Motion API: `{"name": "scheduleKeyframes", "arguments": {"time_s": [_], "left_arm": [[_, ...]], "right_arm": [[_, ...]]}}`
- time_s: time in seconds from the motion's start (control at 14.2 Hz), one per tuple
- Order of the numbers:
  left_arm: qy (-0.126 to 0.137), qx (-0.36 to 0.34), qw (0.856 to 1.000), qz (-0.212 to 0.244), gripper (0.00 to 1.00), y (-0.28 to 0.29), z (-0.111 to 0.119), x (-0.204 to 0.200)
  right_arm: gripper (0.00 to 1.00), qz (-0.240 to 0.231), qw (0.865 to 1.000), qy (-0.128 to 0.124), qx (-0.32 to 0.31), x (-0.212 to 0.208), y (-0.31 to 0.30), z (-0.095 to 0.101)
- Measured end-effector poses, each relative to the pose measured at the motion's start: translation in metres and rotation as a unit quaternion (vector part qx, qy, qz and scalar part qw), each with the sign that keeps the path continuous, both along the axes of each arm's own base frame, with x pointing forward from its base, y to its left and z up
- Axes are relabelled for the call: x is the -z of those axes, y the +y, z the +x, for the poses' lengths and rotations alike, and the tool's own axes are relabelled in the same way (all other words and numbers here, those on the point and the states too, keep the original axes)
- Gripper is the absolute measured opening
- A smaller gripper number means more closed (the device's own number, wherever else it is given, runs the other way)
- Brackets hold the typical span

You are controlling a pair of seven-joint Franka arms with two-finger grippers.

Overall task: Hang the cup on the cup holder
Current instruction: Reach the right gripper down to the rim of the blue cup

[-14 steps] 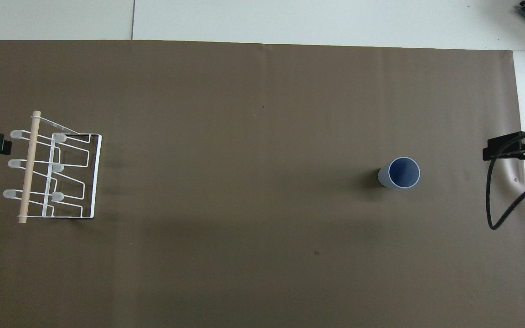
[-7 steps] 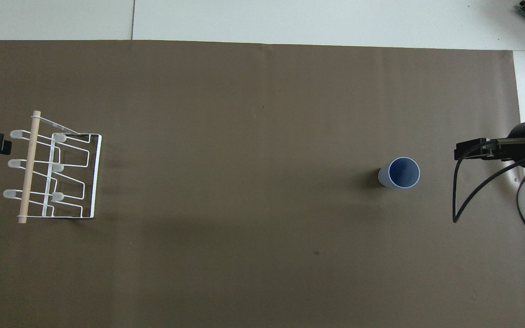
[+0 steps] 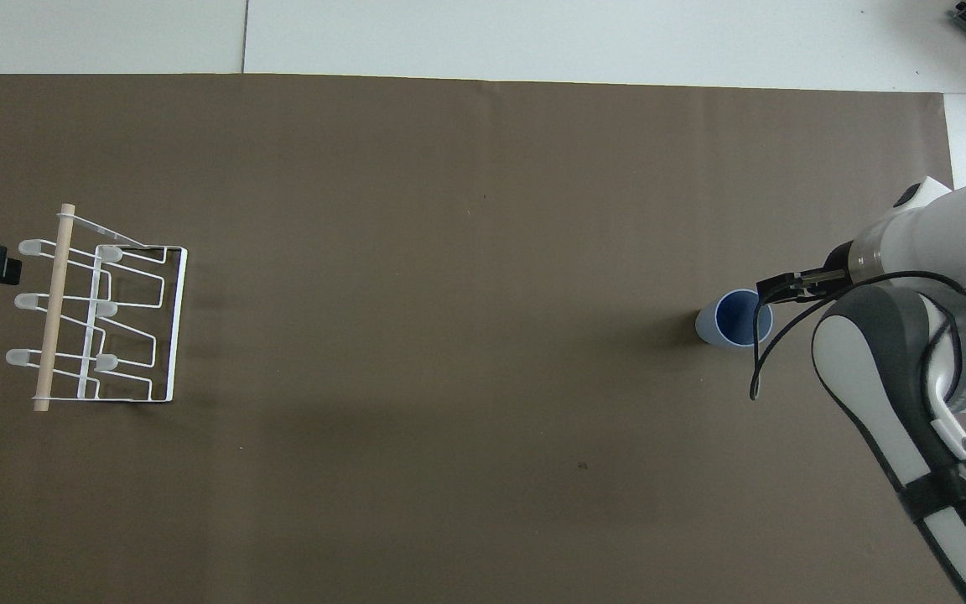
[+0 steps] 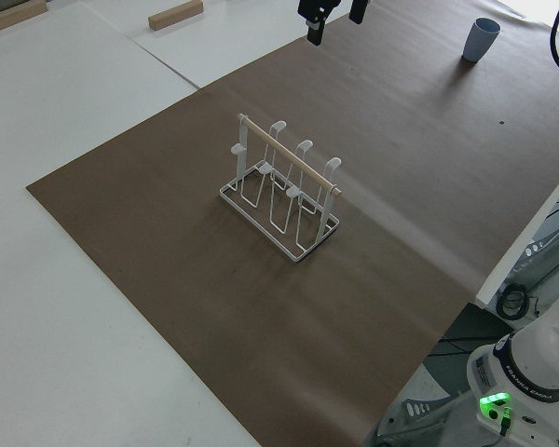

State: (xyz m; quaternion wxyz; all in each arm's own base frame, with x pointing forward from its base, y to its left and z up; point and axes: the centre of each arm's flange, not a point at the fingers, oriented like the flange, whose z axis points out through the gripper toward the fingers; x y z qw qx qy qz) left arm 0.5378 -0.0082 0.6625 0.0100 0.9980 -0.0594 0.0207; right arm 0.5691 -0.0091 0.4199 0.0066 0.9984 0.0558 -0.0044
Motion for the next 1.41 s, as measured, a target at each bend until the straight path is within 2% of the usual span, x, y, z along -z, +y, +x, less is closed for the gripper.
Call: {"name": "scheduleKeyframes", "arguments": {"time_s": [0.07, 0.35, 0.71, 0.92, 0.99, 1.06, 1.13, 1.27, 1.41], "left_arm": [[0.0, 0.0, 1.0, 0.0, 1.0, 0.0, 0.0, 0.0], [0.0, 0.0, 1.0, 0.0, 1.0, 0.0, 0.0, 0.0], [0.0, 0.0, 1.0, 0.0, 1.0, 0.0, 0.0, 0.0], [0.0, 0.0, 1.0, 0.0, 1.0, 0.0, 0.0, 0.0], [0.0, 0.0, 1.0, 0.0, 1.0, 0.0, 0.0, 0.0], [0.0, 0.0, 1.0, 0.0, 1.0, 0.0, 0.0, 0.0], [0.0, 0.0, 1.0, 0.0, 1.0, 0.0, 0.0, 0.0], [0.0, 0.0, 1.0, 0.0, 1.0, 0.0, 0.0, 0.0], [0.0, 0.0, 1.0, 0.0, 1.0, 0.0, 0.0, 0.0]], "right_arm": [[1.0, 0.002, 1.0, 0.004, -0.001, 0.011, -0.002, -0.001], [1.0, 0.014, 1.0, -0.018, 0.004, 0.032, -0.001, -0.004], [1.0, 0.027, 1.0, -0.013, 0.01, 0.049, 0.004, -0.012], [1.0, 0.027, 1.0, -0.012, -0.007, 0.057, 0.003, -0.016], [0.93, 0.027, 1.0, -0.011, -0.01, 0.057, 0.003, -0.016], [0.93, 0.027, 1.0, -0.011, -0.011, 0.057, 0.003, -0.016], [0.86, 0.027, 0.999, -0.012, -0.012, 0.057, 0.003, -0.016], [0.61, 0.031, 0.999, -0.012, -0.008, 0.057, 0.004, -0.016], [0.41, 0.034, 0.999, -0.011, -0.006, 0.057, 0.004, -0.016]]}}
